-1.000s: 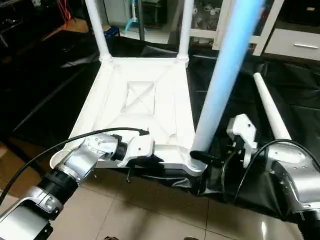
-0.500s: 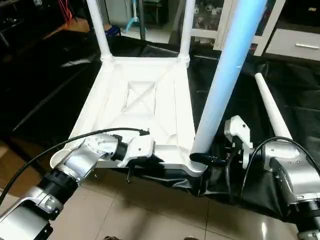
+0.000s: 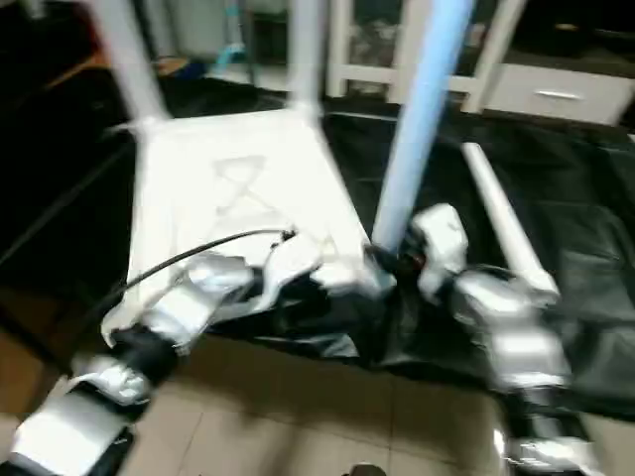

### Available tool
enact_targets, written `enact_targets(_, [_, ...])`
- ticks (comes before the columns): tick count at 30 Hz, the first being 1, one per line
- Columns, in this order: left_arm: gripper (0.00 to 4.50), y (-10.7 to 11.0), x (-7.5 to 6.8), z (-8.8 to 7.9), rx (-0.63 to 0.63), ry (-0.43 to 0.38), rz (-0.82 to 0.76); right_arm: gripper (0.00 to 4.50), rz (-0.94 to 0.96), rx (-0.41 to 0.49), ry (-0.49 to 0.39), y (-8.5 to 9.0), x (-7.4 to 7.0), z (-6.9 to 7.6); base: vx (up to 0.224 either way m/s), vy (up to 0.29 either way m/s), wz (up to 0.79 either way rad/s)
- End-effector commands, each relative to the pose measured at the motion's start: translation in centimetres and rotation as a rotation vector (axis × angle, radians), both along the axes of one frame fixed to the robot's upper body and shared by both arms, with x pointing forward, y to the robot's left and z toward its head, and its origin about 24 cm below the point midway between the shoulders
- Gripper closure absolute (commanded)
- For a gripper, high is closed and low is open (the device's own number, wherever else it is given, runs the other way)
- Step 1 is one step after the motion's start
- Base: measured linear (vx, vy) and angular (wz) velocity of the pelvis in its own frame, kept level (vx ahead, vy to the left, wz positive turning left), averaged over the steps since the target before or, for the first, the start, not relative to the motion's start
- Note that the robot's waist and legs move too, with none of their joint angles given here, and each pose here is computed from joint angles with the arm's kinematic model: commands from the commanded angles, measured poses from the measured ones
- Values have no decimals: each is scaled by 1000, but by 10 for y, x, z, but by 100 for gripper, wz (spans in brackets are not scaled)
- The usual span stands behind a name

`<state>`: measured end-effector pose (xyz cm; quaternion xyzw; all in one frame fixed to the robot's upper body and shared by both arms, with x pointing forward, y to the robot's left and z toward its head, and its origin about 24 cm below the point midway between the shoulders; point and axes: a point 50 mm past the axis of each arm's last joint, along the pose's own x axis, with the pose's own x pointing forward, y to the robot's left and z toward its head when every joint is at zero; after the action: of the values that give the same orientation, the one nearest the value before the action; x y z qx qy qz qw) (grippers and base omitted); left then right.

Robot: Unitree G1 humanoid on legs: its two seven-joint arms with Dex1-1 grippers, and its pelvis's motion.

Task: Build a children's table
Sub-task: Rotate leg to tighten

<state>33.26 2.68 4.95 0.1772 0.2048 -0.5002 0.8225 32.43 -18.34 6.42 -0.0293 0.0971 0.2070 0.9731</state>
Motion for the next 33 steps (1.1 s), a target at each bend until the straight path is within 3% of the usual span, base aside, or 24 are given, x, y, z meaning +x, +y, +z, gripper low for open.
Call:
enact_targets(1, [450,-15,10,26,-127,-30,73,262,-217,-84,173,-2,-4,-45,0,0,0])
enact_targets(3, [450,-29,12,36,-200,-18,126,262,-329,-43,161,19,9,-49,0,0,0])
enact_targets(4, [450,-29,12,36,-200,-18,126,262,-329,-43,161,19,9,-49,0,0,0])
enact_targets(7, [450,-40,16,47,-225,-47,156,262,-395,-30,138,45,23,-45,0,0,0])
enact_targets(14, [450,-29,19,42,-169,-58,194,262,-282,6,43,70,34,-29,0,0,0])
enact_targets(15, [450,-28,19,41,-165,-58,194,206,-266,6,35,71,34,-28,0,0,0])
enact_targets(17, [450,-26,19,39,-156,-62,193,192,-209,10,4,77,34,-25,0,0,0])
enact_targets(19, [450,-23,20,36,-140,-76,192,174,-178,56,-76,75,35,-12,0,0,0])
enact_targets(23, [450,-18,21,35,-124,-100,181,139,-160,78,-135,70,34,-2,0,0,0])
enact_targets(24, [450,-12,21,33,-111,-121,149,129,-134,91,-191,61,29,9,0,0,0])
enact_targets(26, [450,-7,19,32,-107,-132,101,122,-103,86,-221,53,24,15,0,0,0])
enact_targets(28, [450,4,15,25,-99,-91,38,98,-35,34,-255,40,15,21,0,0,0])
enact_targets(30, [450,14,9,20,-91,-77,-43,80,57,14,-244,27,5,24,0,0,0])
enact_targets(33, [450,23,-3,18,-107,-86,-200,55,281,46,-117,12,-15,25,0,0,0])
